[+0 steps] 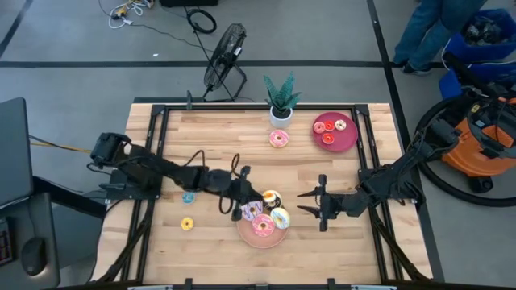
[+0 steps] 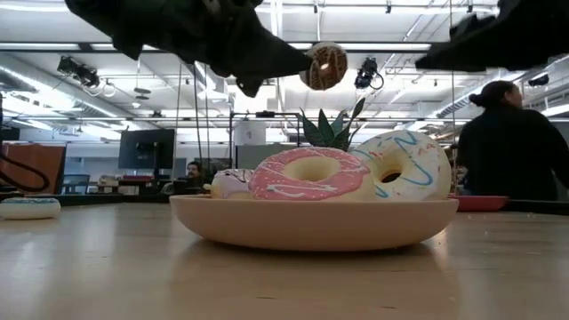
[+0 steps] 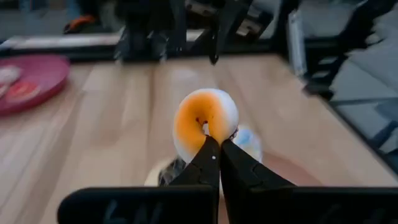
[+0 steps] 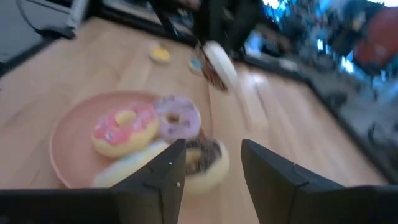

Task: Pick & Place donuts
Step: Put the small brown donut on the red plate

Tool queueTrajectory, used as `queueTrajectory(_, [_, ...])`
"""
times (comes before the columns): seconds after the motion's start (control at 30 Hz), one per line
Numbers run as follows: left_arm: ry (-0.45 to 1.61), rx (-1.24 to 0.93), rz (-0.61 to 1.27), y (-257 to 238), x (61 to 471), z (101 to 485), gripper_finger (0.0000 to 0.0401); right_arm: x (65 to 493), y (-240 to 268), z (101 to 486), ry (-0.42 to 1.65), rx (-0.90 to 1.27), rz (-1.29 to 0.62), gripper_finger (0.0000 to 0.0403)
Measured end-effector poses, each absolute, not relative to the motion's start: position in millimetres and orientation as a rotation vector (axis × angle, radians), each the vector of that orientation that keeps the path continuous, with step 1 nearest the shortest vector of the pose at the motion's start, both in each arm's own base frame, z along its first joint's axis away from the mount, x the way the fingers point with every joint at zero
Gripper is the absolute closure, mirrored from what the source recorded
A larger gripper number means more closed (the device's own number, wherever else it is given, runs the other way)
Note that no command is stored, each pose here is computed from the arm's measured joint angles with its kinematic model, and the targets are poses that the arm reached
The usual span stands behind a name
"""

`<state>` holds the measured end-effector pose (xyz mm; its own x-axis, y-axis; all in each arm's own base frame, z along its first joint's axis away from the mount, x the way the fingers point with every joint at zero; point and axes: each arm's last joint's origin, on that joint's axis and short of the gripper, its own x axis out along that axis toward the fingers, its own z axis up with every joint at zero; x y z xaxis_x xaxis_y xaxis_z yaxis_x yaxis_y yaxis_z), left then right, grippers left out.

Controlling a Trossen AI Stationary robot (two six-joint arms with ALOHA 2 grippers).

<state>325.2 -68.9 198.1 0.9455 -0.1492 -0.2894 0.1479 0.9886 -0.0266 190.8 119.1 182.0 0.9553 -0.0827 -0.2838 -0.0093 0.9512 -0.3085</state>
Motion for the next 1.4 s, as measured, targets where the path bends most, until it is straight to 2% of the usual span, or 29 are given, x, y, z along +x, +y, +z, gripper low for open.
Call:
queueTrajectory(0.13, [0.249, -0.009, -0.204, -62.9, 331.7, 195.7, 0.0396, 195.7, 118.9, 191.0, 0.219, -0.424, 0.021, 0.0238])
queueTrajectory(0.47, [0.208, 0.0, -0.229, -63.0, 334.2, 196.7, 0.0395, 218.7, 105.2, 184.8, 0.216, -0.616, 0.077, 0.0238])
queueTrajectory(0.73, [0.201, 0.0, -0.23, -63.2, 334.3, 197.3, 0.0391, 256.7, 109.4, 198.7, 0.226, -0.634, 0.031, 0.0238])
queueTrajectory(0.87, [0.202, 0.001, -0.237, -65.7, 333.8, 197.2, 0.0392, 268.2, 113.3, 200.2, 0.296, -0.632, 0.039, 0.0243])
queueTrajectory(1.0, [0.204, 0.002, -0.242, -67.3, 333.4, 197.0, 0.0388, 275.3, 116.9, 199.5, 0.343, -0.638, 0.048, 0.0271])
queueTrajectory(1.27, [0.204, 0.003, -0.226, -67.0, 333.5, 197.0, 0.0382, 272.2, 123.4, 205.4, 0.338, -0.637, 0.066, 0.0369])
queueTrajectory(1.4, [0.268, 0.016, -0.158, -62.2, 332.9, 190.8, 0.0345, 261.8, 120.4, 206.4, 0.426, -0.561, 0.073, 0.0394])
